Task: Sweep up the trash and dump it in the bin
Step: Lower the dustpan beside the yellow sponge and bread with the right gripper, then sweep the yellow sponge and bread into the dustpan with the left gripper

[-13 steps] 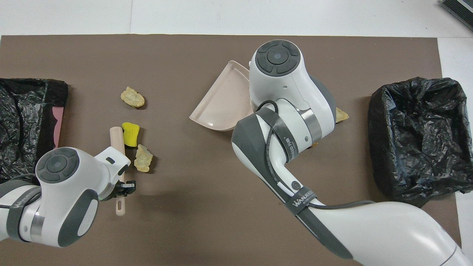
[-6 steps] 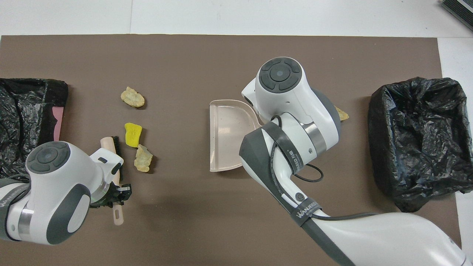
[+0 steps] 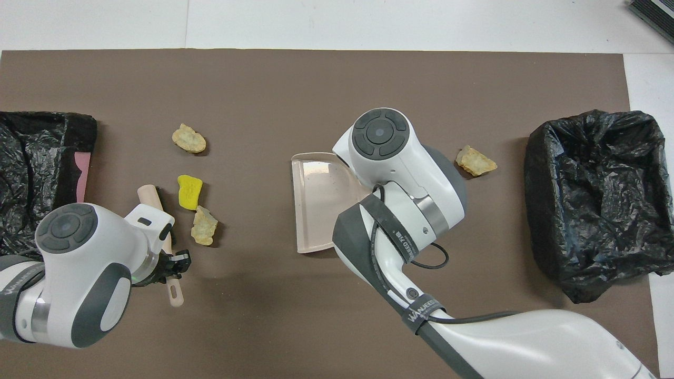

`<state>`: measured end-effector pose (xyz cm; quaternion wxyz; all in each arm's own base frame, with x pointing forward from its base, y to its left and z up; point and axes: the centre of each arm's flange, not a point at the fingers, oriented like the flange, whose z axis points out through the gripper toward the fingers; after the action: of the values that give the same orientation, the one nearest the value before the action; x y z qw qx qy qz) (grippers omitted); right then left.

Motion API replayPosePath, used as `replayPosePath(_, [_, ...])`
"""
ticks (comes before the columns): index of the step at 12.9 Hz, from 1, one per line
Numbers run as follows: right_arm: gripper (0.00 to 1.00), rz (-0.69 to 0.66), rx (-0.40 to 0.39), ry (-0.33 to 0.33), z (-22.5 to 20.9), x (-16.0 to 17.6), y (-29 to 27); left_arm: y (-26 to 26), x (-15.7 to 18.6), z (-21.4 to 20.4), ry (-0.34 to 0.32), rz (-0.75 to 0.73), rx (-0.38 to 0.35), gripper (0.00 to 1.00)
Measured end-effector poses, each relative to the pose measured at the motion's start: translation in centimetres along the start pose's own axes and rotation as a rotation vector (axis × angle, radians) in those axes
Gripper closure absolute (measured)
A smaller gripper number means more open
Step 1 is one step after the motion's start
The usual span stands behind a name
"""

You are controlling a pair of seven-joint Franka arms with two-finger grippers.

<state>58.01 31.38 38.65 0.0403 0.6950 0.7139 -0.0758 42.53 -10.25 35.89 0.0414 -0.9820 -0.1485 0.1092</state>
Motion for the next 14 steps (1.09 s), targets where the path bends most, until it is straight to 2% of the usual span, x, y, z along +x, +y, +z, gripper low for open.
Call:
replayPosePath(5, [0.69, 0.059, -0.021, 0.009, 0.2, 3.0, -1.6, 0.4, 0.2, 0.5, 0.003, 0.072, 0.001, 0.74])
replayPosePath(10, [0.69, 0.079, -0.027, 0.015, 0.7, 3.4, -1.8, 2.4, -1.0, 0.6, -0.008, 0.163, -0.02, 0.74])
replayPosePath(14, [0.69, 0.083, -0.039, 0.025, 0.9, 3.6, -1.8, 6.7, -3.4, 0.5, 0.006, 0.237, -0.085, 0.74])
